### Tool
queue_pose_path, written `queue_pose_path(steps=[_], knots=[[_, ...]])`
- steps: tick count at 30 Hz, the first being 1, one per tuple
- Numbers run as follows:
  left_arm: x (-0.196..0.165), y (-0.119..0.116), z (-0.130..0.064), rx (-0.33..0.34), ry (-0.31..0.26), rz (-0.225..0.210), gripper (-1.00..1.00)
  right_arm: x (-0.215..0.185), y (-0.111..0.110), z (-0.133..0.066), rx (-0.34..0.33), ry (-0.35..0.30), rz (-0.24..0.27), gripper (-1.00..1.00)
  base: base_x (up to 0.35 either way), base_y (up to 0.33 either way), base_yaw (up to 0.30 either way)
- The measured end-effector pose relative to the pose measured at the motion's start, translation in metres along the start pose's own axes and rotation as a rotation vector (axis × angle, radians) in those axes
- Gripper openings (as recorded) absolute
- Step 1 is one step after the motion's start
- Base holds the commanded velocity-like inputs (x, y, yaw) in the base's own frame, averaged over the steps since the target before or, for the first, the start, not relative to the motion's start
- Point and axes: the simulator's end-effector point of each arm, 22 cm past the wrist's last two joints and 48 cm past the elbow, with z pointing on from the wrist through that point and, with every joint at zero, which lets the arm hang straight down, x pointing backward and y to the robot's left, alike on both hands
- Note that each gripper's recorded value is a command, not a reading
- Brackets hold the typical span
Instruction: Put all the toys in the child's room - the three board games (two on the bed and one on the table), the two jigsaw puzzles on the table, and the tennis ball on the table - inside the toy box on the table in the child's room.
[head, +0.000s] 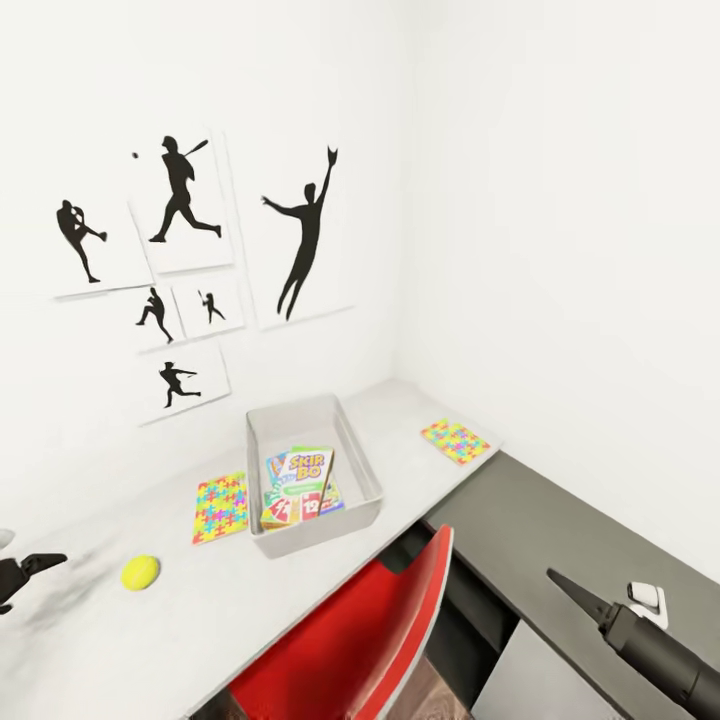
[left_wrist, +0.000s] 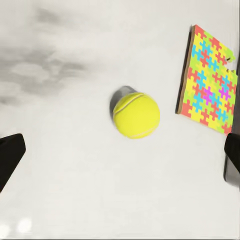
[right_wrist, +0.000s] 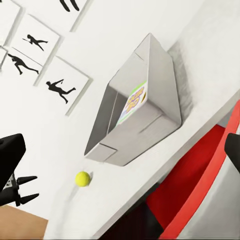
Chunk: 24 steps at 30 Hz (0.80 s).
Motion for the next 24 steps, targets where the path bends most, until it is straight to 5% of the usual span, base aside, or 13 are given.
queue_pose_path(steps=[24], knots=[[0.0045, -0.0072, 0.0010, 0.016, 0.010, 0.017, 1.00, -0.0008, 0.0019, -0.0005, -0.004, -0.002, -0.002, 1.00, -0.027, -0.015, 0.023]])
